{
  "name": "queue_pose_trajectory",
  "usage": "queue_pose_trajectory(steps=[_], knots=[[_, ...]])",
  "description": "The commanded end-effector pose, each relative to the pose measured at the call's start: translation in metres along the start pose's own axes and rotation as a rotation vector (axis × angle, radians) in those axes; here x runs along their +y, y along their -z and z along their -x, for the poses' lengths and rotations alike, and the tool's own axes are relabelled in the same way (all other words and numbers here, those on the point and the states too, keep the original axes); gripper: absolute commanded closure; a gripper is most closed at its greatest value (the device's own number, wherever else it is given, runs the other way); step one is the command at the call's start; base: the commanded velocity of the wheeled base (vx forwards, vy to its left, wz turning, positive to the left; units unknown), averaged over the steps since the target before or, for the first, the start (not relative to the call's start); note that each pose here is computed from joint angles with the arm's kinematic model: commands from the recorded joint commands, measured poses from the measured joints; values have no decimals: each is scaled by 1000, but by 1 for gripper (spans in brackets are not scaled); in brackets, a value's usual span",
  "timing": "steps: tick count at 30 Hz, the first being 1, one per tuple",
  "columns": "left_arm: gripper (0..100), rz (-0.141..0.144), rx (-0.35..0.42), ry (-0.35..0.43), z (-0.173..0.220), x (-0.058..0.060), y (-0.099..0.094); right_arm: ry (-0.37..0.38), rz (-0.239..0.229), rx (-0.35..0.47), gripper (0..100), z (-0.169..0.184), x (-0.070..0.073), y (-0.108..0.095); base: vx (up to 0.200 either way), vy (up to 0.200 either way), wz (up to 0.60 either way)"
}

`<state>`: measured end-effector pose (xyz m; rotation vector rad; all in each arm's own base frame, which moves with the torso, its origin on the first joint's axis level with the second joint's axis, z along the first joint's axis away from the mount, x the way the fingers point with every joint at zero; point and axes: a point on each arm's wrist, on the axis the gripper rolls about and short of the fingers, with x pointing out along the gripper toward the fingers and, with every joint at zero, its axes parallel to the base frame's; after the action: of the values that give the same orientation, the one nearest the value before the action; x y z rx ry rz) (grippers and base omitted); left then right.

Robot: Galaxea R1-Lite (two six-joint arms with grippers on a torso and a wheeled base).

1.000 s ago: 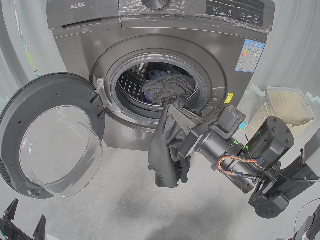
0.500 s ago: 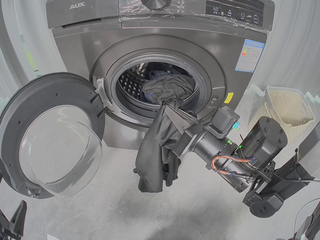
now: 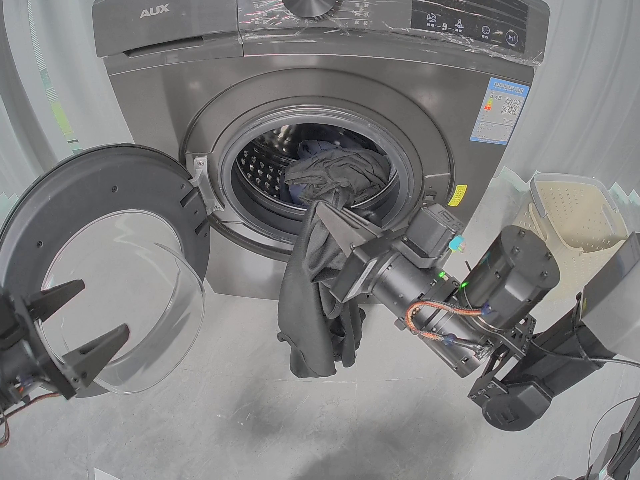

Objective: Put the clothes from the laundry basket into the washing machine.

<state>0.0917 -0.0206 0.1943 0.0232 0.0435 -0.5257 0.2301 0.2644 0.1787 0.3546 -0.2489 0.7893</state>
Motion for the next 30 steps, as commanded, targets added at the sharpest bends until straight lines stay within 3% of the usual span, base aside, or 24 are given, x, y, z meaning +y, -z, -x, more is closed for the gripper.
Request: queue_pose_trajectory(steps=[1, 5, 10, 19, 30], knots=[[0, 36, 127, 97, -112, 9, 18, -18, -2, -36, 100, -23, 1, 7, 0, 0, 0], [0, 35, 91, 91, -136, 6, 19, -22, -3, -47, 100, -29, 2, 3, 0, 0, 0], [0, 42, 119, 103, -155, -1, 30, -25, -4, -50, 100, -34, 4, -1, 0, 0, 0], [0, 64, 91, 150, -185, -14, 33, -32, -6, -76, 100, -43, 7, -7, 0, 0, 0], [0, 64, 72, 162, -216, -15, 32, -41, -5, -65, 100, -54, 7, -2, 0, 0, 0]])
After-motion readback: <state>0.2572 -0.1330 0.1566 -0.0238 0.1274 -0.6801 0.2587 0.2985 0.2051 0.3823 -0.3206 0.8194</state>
